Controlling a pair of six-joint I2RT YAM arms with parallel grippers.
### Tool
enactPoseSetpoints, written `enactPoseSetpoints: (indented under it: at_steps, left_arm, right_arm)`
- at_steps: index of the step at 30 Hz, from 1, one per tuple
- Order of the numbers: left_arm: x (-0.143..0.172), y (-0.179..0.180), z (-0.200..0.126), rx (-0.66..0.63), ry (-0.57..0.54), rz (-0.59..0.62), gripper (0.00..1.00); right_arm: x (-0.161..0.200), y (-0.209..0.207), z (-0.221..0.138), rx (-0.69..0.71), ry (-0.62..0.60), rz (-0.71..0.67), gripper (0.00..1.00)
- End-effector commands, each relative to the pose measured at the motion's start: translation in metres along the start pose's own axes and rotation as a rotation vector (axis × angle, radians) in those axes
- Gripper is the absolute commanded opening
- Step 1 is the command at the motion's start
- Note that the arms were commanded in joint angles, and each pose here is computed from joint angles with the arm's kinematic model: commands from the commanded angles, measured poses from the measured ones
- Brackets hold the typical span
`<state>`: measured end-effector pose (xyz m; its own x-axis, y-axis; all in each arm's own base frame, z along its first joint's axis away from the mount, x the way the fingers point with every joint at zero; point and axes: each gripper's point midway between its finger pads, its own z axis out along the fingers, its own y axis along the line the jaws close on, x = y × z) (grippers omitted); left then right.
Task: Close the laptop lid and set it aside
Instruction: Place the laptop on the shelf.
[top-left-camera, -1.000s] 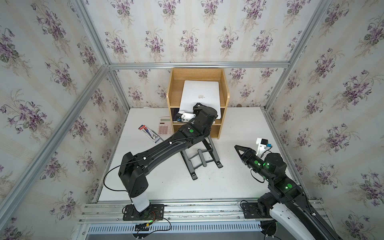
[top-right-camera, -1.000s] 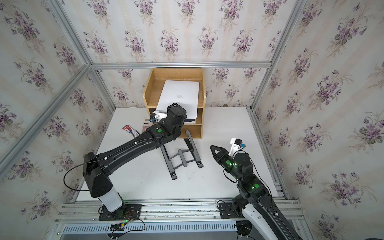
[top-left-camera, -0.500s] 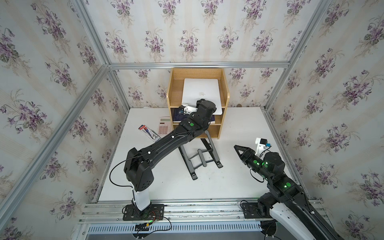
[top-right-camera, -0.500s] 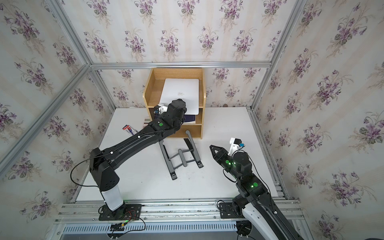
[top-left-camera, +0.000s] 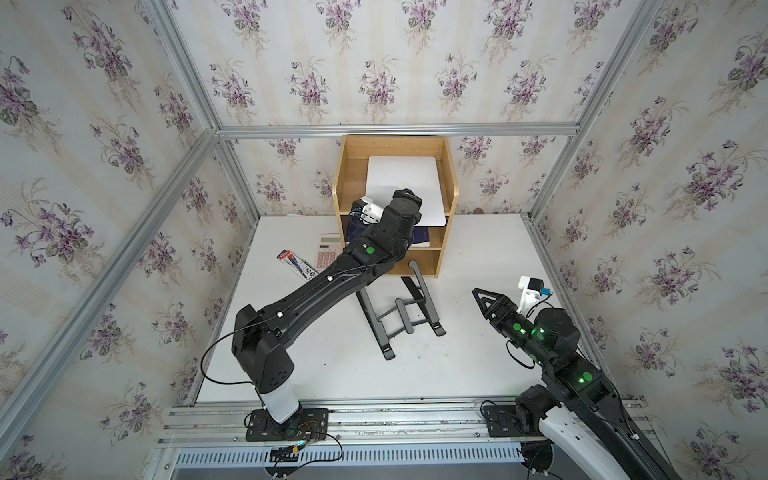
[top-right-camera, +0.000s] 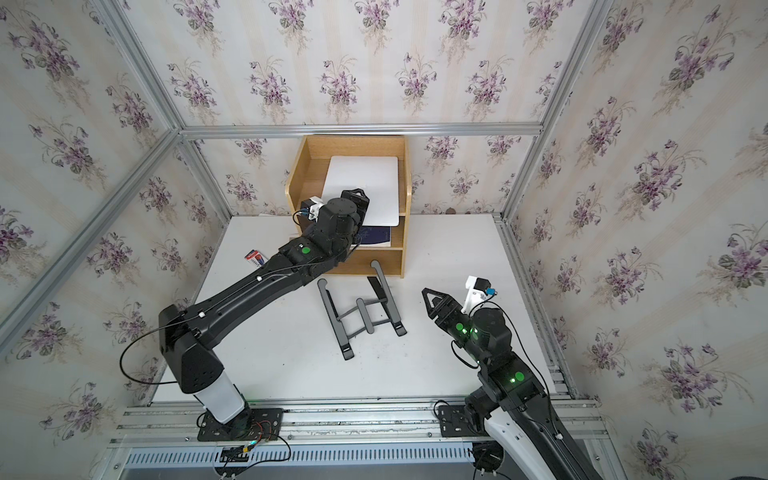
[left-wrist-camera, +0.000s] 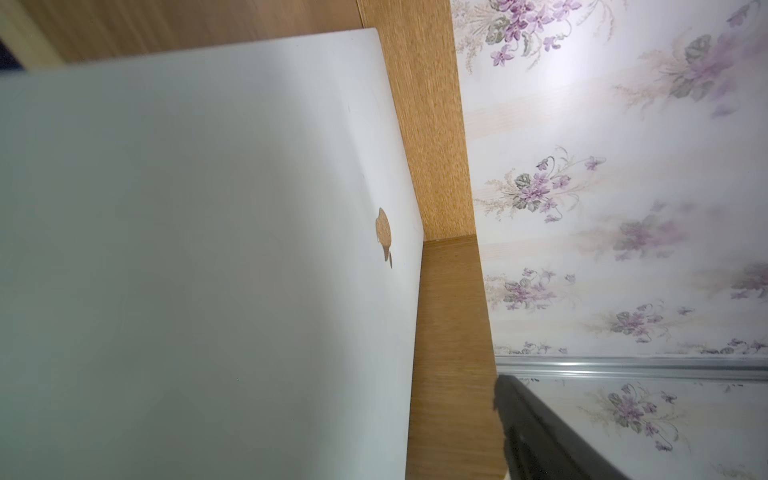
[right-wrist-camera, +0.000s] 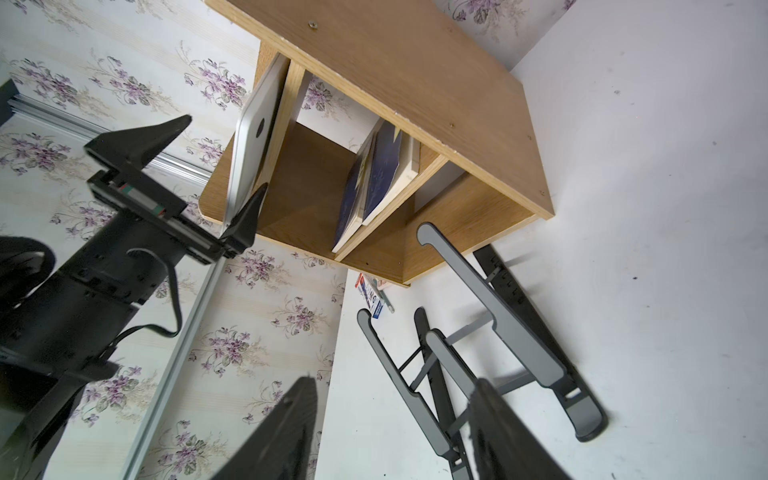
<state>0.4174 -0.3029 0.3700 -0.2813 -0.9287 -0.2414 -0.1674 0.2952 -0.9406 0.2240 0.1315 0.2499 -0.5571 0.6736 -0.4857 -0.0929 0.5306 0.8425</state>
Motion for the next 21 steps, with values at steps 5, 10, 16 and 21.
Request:
enactPoseSetpoints:
  at_steps: [5, 10, 16, 21]
  left_arm:
    - [-0.007, 0.023, -0.044, -0.022, 0.110, 0.190, 0.90]
    - [-0.035, 0.046, -0.087, -0.028, 0.107, 0.281, 0.90]
    - [-0.076, 0.054, -0.130, 0.049, 0.089, 0.612, 0.90]
    - [-0.140, 0.093, -0.148, -0.187, -0.096, 0.960, 0.90]
  right_arm:
    - [-0.014, -0.005, -0.010, 0.076, -0.056, -0.104, 0.74]
    - [-0.029, -0.007, -0.019, 0.137, -0.116, -0.167, 0.79]
    - [-0.057, -0.026, -0.032, 0.283, -0.260, -0.245, 0.90]
    - [-0.077, -0.041, -0.040, 0.385, -0.384, -0.345, 0.98]
